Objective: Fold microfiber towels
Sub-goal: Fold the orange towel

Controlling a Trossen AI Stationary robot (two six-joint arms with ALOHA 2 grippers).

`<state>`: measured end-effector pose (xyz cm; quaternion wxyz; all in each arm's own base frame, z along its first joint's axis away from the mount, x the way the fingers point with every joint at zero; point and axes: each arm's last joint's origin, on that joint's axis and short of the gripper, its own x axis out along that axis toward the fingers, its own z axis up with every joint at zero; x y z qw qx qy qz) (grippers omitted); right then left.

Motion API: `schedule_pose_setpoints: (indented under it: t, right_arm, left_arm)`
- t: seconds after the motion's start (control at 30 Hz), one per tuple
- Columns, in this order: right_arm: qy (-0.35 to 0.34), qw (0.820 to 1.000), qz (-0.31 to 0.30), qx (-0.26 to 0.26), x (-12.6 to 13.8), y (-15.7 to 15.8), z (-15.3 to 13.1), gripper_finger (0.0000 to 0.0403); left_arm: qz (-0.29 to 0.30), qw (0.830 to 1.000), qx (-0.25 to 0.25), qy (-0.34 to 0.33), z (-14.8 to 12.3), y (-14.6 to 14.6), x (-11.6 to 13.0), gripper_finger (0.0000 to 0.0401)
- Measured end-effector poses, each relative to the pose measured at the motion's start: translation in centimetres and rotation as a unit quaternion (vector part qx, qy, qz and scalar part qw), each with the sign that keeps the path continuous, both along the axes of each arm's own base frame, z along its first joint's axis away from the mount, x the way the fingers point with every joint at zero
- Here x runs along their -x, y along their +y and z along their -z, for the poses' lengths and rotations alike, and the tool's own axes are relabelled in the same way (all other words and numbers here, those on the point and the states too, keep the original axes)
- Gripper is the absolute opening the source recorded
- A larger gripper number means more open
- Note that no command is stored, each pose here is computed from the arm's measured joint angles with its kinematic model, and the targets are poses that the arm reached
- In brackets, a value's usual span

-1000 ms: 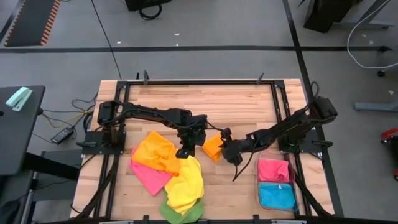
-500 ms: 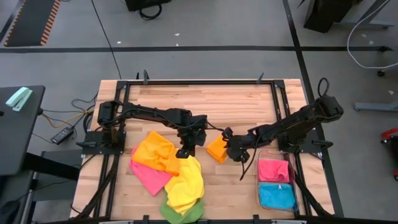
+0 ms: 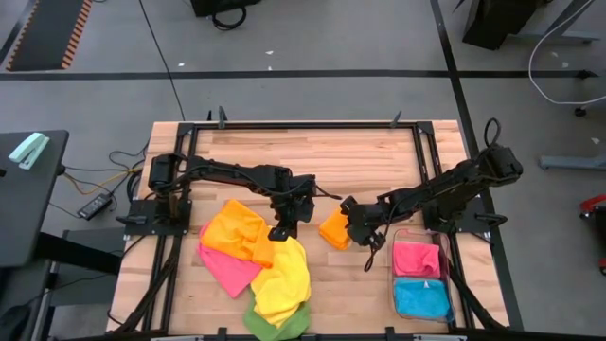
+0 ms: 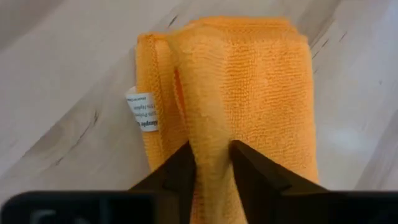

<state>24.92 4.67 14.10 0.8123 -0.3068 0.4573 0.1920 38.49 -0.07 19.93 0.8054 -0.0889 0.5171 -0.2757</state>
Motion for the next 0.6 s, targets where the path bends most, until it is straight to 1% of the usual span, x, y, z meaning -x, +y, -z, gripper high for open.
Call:
schedule_pose_setpoints:
  t: [0.13,0.27,0.33,0.4,0.47,0.53,0.6]
  right_arm:
    - [0.014,0.999,0.023,-0.017,-0.5,0.5,-1.2,0.0154]
    - [0.045,0.998,0.034,-0.033,-0.9,0.6,-2.6,0.0173]
    - [0.041,0.996,0.035,-0.065,-1.1,0.6,-3.1,0.0175]
    - [0.023,0.992,0.030,-0.117,-1.4,0.4,-3.3,0.0173]
    - [0.006,0.986,0.027,-0.163,-1.4,0.0,-2.8,0.0168]
    - [-0.019,0.981,0.030,-0.190,-1.2,-0.3,-1.8,0.0161]
    - [-0.052,0.977,0.033,-0.206,-0.9,-0.4,-1.0,0.0156]
  left_arm:
    - [-0.001,1.000,0.000,0.002,0.0,0.0,0.0,0.0012]
    - [-0.009,1.000,0.004,0.010,0.0,0.0,0.1,0.0013]
    - [-0.008,1.000,0.003,0.012,0.0,0.0,0.1,0.0018]
    - [0.002,1.000,-0.001,0.007,0.1,0.0,0.2,0.0022]
    - [0.015,1.000,-0.005,-0.001,0.1,0.0,0.2,0.0021]
    - [0.023,1.000,-0.009,-0.019,0.4,0.0,0.1,0.0012]
    - [0.024,0.999,-0.011,-0.037,1.2,0.0,0.0,0.0007]
